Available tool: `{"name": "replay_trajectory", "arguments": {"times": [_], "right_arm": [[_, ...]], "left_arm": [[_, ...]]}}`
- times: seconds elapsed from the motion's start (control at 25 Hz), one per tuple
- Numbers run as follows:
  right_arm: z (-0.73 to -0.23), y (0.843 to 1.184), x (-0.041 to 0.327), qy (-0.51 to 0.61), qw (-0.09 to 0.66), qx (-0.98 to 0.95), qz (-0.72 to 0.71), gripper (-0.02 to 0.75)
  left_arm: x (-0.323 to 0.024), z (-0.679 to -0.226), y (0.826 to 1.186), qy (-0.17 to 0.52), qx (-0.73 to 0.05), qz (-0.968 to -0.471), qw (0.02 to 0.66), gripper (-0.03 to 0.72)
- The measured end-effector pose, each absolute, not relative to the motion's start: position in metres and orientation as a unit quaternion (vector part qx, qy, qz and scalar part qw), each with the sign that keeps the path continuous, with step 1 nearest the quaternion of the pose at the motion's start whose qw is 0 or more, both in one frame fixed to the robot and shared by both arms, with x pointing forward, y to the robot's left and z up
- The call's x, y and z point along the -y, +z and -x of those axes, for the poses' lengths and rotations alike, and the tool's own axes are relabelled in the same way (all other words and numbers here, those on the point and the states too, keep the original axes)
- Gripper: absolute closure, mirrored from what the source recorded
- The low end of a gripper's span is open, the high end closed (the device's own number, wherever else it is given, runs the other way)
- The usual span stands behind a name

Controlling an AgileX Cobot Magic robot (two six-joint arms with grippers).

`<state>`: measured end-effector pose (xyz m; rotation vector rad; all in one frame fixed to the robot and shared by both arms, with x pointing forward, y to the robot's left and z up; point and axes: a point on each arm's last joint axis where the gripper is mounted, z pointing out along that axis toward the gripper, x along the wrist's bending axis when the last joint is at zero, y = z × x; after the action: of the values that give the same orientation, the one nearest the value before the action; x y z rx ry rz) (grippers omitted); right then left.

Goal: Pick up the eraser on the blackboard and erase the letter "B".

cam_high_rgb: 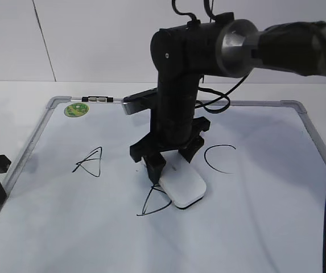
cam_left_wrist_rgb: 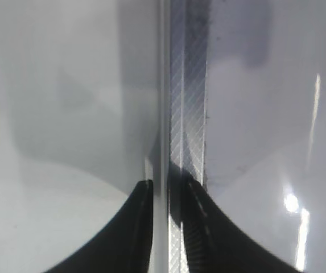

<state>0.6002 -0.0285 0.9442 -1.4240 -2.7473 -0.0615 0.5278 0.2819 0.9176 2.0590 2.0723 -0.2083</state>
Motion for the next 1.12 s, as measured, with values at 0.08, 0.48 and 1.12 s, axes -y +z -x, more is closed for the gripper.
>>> {"name": "replay_trajectory", "arguments": {"times": [0.08, 0.48, 1.12], "right_arm": [[-0.592, 0.944, 0.017, -0.019, 0.022, 0.895, 0.445, 0.206], [-0.533, 0.943, -0.043, -0.017, 0.030, 0.930, 0.366, 0.206], [-0.578, 0.942, 0.001, -0.015, 0.027, 0.898, 0.440, 0.206]], "left_arm": [[-0.282, -0.528, 0.918, -0.071, -0.704, -0.699, 0.106, 0.547], [-0.282, -0.528, 0.918, -0.071, -0.704, -0.699, 0.106, 0.547], [-0.282, -0.528, 0.918, -0.071, -0.704, -0.699, 0.106, 0.547]]}}
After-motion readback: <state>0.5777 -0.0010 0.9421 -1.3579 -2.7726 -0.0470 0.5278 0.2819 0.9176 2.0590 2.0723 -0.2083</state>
